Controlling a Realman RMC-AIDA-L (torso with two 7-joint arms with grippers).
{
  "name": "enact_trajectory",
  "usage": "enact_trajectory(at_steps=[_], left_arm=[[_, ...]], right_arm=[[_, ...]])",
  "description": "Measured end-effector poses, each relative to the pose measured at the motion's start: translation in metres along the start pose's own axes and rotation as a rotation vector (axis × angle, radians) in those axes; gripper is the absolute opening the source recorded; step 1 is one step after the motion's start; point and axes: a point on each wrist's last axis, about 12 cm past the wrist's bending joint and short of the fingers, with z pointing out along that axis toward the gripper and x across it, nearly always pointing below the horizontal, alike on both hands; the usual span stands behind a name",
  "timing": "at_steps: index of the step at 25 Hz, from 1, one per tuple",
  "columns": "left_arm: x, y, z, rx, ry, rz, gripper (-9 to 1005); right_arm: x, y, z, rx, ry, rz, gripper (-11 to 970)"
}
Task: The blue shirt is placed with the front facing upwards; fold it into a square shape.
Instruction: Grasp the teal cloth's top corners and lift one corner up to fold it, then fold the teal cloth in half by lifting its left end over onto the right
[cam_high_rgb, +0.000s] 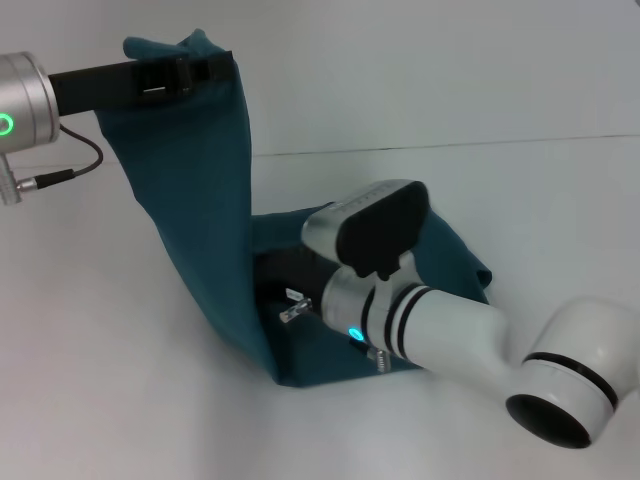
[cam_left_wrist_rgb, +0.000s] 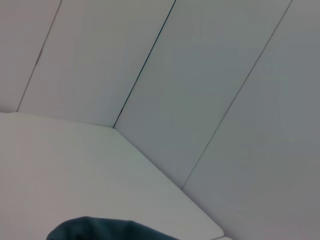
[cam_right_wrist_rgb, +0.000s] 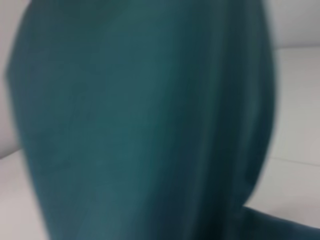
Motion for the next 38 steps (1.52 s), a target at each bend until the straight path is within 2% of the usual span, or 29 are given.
enact_trajectory(at_steps=[6, 14, 20, 26, 28, 31, 33, 34, 35, 38], left_arm=[[-0.001, -0.002, 0.002, 0.006, -0.001, 0.001, 55], [-0.001, -0.003, 0.010, 0.004, 0.004, 0.006, 56], [0.000, -0.004, 0.013, 0.010, 0.007, 0.006, 55], [-0.001, -0.005, 0.014, 0.020, -0.003, 0.009, 56], [0.000, -0.005, 0.014, 0.020, -0.001, 0.009, 56], [0.001, -0.005, 0.014, 0.021, -0.002, 0.012, 56], [0.001, -0.004, 0.013, 0.022, -0.006, 0.008, 56], [0.001, -0.004, 0.013, 0.023, -0.008, 0.007, 56], [0.002, -0.004, 0.013, 0.024, -0.010, 0.005, 56], [0.005, -0.003, 0.014, 0.032, -0.007, 0.000, 56]], right_arm=[[-0.010, 0.015, 0.008, -0.048, 0.004, -0.034, 29], [-0.024, 0.024, 0.015, -0.077, -0.009, -0.065, 29], [-0.024, 0.028, 0.016, -0.089, 0.003, -0.067, 29], [-0.013, 0.027, 0.008, -0.104, 0.011, -0.071, 29], [-0.008, 0.024, 0.003, -0.106, -0.005, -0.067, 29], [-0.001, 0.014, -0.008, -0.078, -0.084, -0.003, 29], [0.002, 0.000, -0.017, -0.032, -0.152, 0.053, 29], [0.005, -0.015, -0.027, 0.022, -0.203, 0.098, 29], [0.005, -0.015, -0.027, 0.022, -0.203, 0.098, 29], [0.012, -0.044, -0.043, 0.125, -0.251, 0.150, 29]])
